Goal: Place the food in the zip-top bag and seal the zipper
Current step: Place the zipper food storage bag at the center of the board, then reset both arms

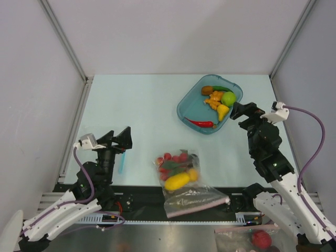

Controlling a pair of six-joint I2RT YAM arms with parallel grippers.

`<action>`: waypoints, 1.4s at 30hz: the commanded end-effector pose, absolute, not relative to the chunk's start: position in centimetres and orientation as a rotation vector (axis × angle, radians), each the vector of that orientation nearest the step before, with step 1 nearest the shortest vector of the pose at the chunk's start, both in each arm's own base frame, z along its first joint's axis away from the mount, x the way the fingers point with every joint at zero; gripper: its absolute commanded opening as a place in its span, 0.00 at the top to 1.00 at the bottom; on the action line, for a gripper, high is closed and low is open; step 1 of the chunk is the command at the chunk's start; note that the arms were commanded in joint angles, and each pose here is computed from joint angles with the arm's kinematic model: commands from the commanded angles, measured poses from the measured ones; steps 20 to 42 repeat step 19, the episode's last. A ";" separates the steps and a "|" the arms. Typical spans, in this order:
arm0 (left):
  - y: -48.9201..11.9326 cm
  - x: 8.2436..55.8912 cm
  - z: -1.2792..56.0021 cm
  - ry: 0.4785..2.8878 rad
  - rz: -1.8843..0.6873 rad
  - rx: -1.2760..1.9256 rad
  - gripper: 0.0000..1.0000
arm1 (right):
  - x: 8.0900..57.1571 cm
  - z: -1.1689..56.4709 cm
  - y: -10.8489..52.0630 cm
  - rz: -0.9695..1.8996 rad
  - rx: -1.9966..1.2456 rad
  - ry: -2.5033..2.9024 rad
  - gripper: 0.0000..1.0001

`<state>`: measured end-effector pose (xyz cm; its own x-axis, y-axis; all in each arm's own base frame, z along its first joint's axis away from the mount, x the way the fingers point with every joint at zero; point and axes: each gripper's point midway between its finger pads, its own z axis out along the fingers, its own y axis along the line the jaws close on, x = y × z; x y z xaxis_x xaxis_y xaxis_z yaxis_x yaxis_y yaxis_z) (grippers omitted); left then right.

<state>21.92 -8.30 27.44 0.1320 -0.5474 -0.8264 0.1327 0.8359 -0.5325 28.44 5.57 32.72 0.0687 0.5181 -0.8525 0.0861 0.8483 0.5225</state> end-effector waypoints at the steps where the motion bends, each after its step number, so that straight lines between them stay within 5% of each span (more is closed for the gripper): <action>1: -9.2 22.2 27.6 1.368 -0.524 -0.341 0.00 | 28.5 33.9 4.4 0.342 0.590 1.412 0.00; 42: -12.4 23.2 26.6 1.459 -0.504 -0.204 0.00 | 29.2 33.0 5.6 0.340 0.514 1.454 0.00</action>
